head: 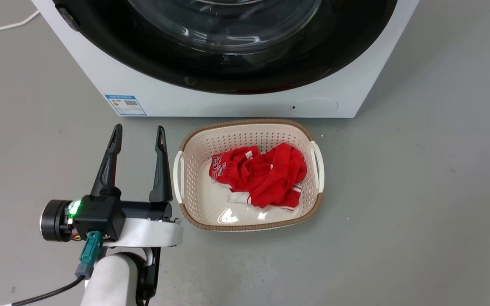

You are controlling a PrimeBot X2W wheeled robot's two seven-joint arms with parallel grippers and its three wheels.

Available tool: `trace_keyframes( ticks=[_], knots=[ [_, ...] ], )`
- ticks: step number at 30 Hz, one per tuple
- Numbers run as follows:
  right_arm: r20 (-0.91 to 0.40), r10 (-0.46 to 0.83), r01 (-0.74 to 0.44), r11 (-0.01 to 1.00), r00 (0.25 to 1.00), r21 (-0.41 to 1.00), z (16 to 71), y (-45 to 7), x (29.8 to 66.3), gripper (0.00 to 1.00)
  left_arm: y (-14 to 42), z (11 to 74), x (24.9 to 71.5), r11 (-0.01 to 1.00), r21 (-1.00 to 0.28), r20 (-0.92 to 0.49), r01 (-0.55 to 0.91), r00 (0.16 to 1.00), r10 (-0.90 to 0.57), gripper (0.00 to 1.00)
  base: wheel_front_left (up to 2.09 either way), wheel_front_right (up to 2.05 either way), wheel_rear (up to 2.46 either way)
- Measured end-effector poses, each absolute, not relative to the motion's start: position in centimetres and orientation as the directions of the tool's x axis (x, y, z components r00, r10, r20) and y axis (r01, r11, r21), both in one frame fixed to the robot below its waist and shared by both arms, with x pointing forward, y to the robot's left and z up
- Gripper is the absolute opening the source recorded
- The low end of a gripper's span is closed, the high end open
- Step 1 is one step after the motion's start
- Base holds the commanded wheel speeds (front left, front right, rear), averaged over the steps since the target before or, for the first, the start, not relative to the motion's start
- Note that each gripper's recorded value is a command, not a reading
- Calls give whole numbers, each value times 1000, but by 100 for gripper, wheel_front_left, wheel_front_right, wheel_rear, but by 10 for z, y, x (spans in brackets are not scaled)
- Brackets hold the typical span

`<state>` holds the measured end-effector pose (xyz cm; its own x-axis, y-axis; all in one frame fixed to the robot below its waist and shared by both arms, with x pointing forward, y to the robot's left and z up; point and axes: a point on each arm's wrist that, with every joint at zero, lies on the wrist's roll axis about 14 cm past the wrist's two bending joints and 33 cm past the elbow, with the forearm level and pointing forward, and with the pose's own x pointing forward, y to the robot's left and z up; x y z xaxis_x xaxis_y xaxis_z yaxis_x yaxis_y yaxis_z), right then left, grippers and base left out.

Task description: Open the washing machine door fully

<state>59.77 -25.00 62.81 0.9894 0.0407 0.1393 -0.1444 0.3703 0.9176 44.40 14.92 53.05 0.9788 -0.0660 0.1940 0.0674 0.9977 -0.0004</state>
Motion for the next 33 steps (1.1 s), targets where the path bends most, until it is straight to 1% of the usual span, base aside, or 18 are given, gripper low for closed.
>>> trace_keyframes(
  ticks=[6,9,14,20,25,33],
  knots=[
    [17,245,-134,468,969,873,620,-211,622,0,148,527,453,998,7,192,67,979,-67,100,0,0,0],
    [-40,318,-132,500,947,856,613,-195,631,0,147,525,459,998,8,193,70,979,-70,100,0,0,0],
    [-120,401,-126,535,908,835,595,-170,644,0,145,517,466,997,10,181,71,981,-71,100,0,0,0],
    [-191,451,-119,574,872,810,572,-149,655,0,144,506,473,998,4,161,68,985,-68,100,0,0,0],
    [-204,448,-115,588,870,801,564,-144,669,0,143,498,478,997,4,148,71,987,-70,100,0,0,0],
    [-217,453,-91,566,865,819,554,-136,683,0,142,487,482,998,5,124,70,990,-70,100,0,0,0]
  ],
)
